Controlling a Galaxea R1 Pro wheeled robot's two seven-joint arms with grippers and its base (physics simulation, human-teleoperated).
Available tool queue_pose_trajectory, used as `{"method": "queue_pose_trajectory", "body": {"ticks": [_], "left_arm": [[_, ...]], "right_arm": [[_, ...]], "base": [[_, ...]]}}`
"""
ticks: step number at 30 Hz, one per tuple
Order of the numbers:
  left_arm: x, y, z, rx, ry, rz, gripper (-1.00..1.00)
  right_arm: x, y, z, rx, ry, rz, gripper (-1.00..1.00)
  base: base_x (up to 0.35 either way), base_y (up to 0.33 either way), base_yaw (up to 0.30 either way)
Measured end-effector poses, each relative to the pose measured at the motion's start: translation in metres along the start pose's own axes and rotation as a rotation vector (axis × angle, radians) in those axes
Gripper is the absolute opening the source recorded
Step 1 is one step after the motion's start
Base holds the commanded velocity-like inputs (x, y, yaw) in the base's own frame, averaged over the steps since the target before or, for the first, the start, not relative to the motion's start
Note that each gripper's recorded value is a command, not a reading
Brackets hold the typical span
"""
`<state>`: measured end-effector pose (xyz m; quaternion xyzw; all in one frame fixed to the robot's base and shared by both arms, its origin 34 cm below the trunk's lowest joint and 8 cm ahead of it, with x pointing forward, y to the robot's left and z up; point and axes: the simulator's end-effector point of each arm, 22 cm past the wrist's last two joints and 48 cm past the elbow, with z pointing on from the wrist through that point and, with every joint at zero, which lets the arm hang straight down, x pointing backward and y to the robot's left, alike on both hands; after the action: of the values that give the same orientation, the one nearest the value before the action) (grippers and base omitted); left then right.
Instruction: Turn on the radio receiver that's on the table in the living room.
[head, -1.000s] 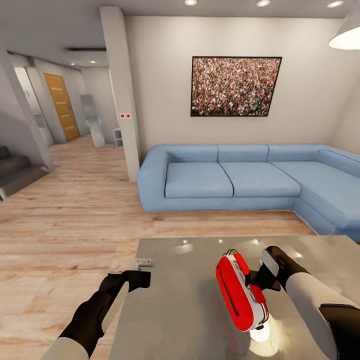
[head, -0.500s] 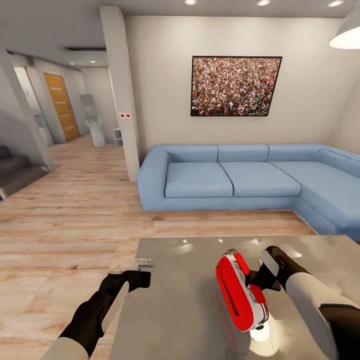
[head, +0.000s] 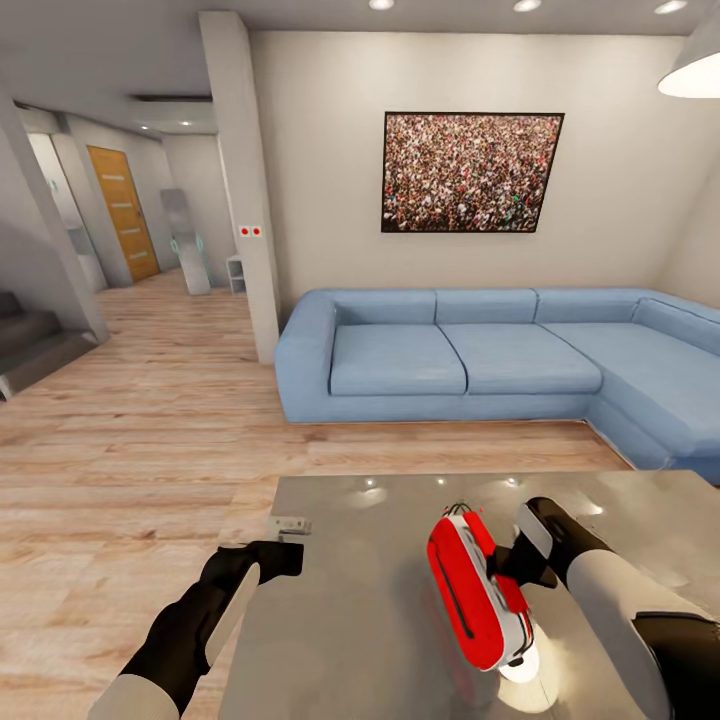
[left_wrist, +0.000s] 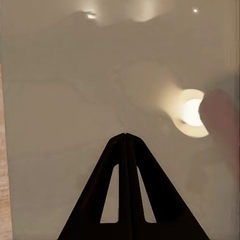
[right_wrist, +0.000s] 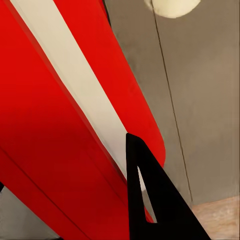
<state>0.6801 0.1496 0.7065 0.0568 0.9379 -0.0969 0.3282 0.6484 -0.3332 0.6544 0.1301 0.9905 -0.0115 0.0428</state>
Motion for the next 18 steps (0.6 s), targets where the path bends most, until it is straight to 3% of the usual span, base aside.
{"method": "queue_pose_trajectory", "body": {"ticks": [6, 18], "left_arm": [[0.0, 0.0, 0.0, 0.0, 0.0, 0.0, -1.0], [0.001, -0.002, 0.0, 0.002, 0.001, 0.005, -1.0]], "right_arm": [[0.014, 0.022, 0.008, -0.036, 0.019, -0.003, -1.0], [0.014, 0.019, 0.009, -0.038, 0.015, 0.007, -1.0]], "base": [[0.0, 0.0, 0.0], [0.0, 0.0, 0.0]]}}
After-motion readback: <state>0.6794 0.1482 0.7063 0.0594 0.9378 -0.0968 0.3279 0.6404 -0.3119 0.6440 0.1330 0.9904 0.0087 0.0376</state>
